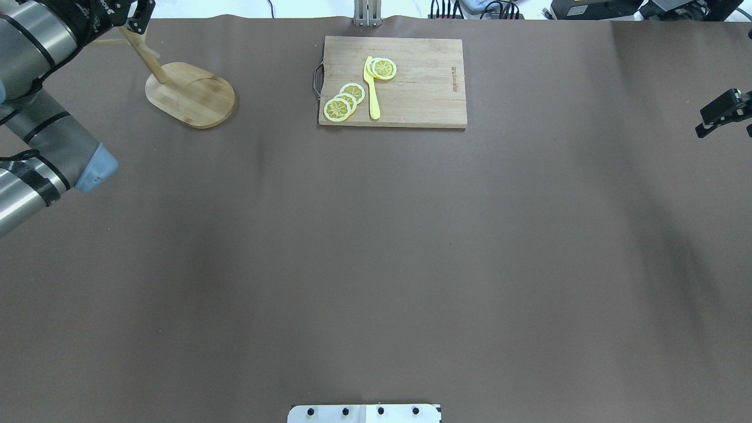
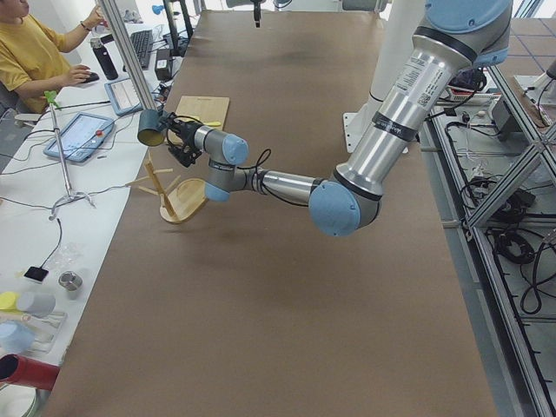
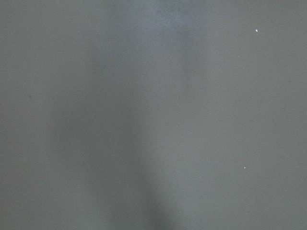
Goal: Hang cup on storage rack
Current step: 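Hook the mug handle onto a peg of the wooden stand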
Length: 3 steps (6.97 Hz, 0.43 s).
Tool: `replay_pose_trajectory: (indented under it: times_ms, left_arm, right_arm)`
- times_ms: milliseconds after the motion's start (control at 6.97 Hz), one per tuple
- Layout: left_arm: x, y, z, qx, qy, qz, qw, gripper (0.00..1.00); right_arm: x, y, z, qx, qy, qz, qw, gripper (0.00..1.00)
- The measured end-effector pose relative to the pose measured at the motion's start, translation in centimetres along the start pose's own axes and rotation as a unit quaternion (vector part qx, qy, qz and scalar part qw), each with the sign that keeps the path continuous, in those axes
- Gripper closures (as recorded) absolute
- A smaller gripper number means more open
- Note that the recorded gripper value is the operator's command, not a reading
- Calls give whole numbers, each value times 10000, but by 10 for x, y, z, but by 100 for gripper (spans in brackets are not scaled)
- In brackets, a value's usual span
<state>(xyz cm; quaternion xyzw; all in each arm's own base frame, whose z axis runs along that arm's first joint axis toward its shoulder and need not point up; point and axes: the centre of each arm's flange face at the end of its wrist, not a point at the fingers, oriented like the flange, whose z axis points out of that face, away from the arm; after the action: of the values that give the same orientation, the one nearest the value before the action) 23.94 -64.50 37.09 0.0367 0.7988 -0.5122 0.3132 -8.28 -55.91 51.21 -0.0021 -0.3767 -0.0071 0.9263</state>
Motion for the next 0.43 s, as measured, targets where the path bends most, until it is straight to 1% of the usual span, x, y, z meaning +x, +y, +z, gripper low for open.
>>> replay_pose_trajectory:
  times_ms: [287,430]
  left_arm:
    - [1,-8,0,92,48,-410,9991,100]
    - [-2,-15,-2,110,67,-526,9985,100]
  right_arm:
    - [0,0,-3,24,-3,3,10000,0]
    - [-1,1,-5,50,-8,27,10000,0]
